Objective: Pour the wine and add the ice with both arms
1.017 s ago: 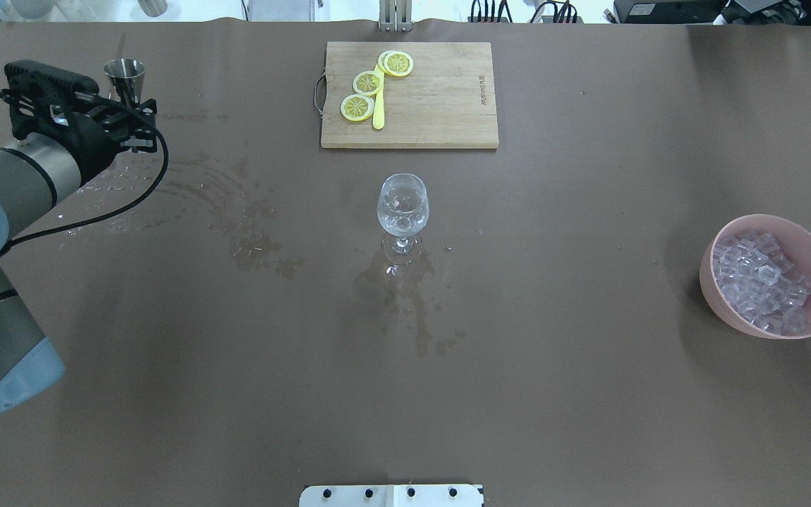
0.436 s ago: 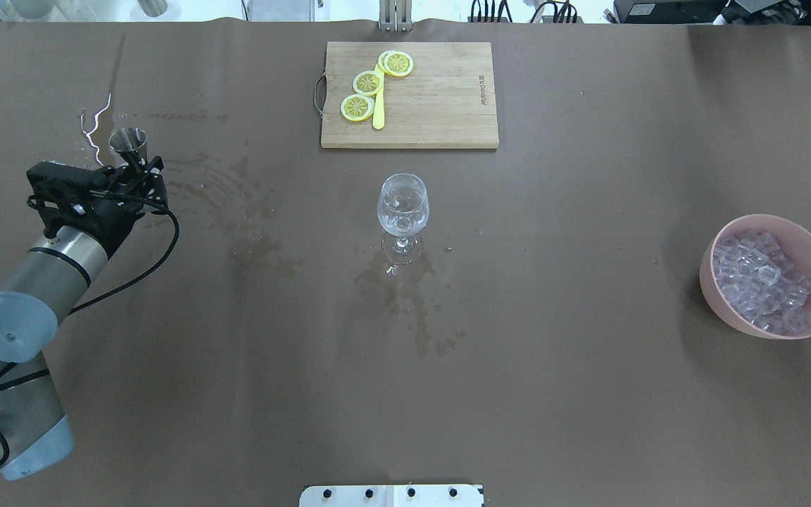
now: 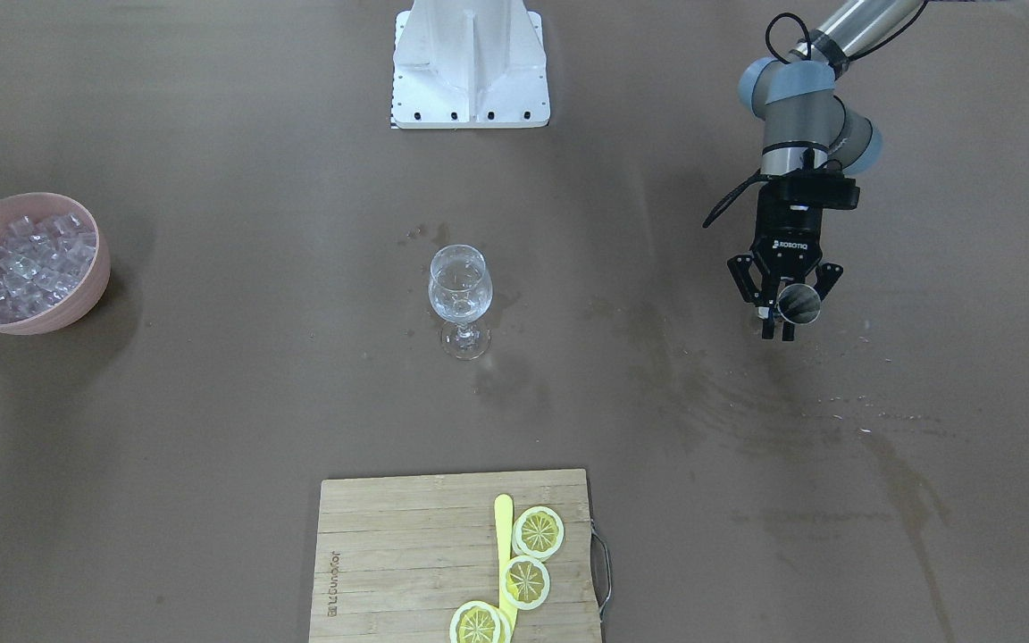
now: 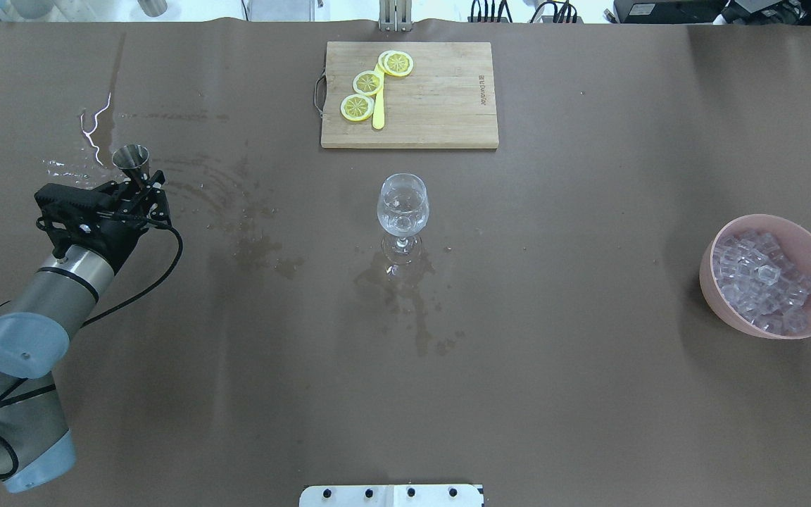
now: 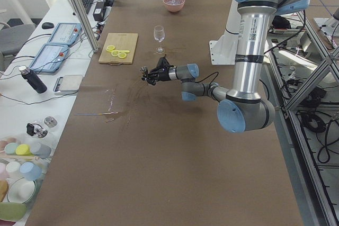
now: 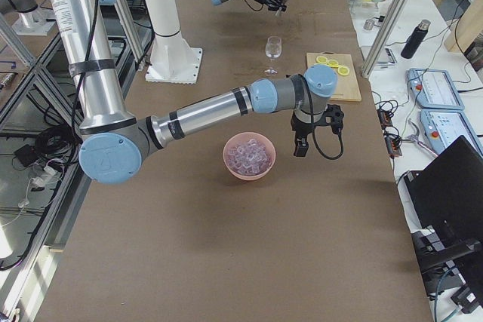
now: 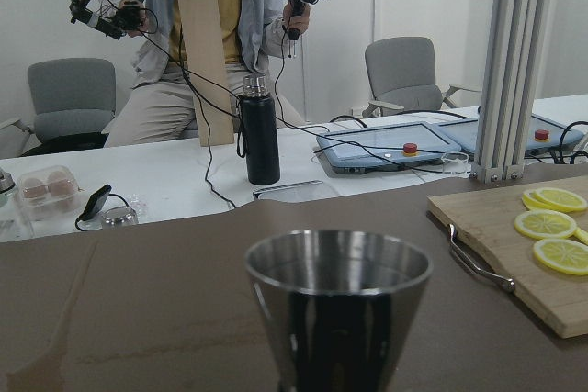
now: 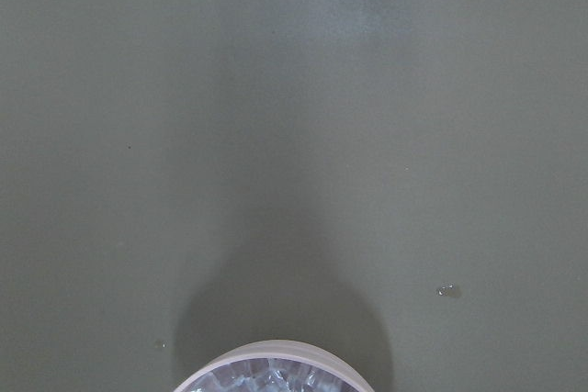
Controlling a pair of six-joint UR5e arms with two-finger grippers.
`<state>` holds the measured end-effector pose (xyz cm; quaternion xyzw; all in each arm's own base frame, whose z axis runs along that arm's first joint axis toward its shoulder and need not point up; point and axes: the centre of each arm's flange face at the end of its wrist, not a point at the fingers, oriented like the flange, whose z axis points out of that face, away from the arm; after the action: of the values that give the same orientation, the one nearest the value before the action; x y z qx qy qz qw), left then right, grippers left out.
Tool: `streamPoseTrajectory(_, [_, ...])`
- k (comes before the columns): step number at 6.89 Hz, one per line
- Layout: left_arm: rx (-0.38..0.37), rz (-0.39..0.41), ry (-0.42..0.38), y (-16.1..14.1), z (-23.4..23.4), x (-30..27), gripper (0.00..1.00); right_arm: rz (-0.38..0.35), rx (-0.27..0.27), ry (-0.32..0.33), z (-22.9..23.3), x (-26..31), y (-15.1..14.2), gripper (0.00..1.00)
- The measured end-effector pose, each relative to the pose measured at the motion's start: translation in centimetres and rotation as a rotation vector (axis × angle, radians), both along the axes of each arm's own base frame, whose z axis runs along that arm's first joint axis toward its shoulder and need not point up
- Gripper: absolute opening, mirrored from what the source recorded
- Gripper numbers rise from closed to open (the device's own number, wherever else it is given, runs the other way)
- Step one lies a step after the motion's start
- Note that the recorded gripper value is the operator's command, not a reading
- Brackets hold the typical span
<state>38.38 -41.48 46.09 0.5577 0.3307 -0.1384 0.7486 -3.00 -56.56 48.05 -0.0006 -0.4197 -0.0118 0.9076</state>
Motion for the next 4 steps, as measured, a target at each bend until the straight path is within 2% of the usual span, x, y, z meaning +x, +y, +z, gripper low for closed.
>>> streamPoseTrajectory(4, [0.005, -0.024, -0.026, 0.8, 0.8, 2.7, 0.00, -0.006, -0.003, 0.000, 0.1, -0.4, 0.0, 1.00])
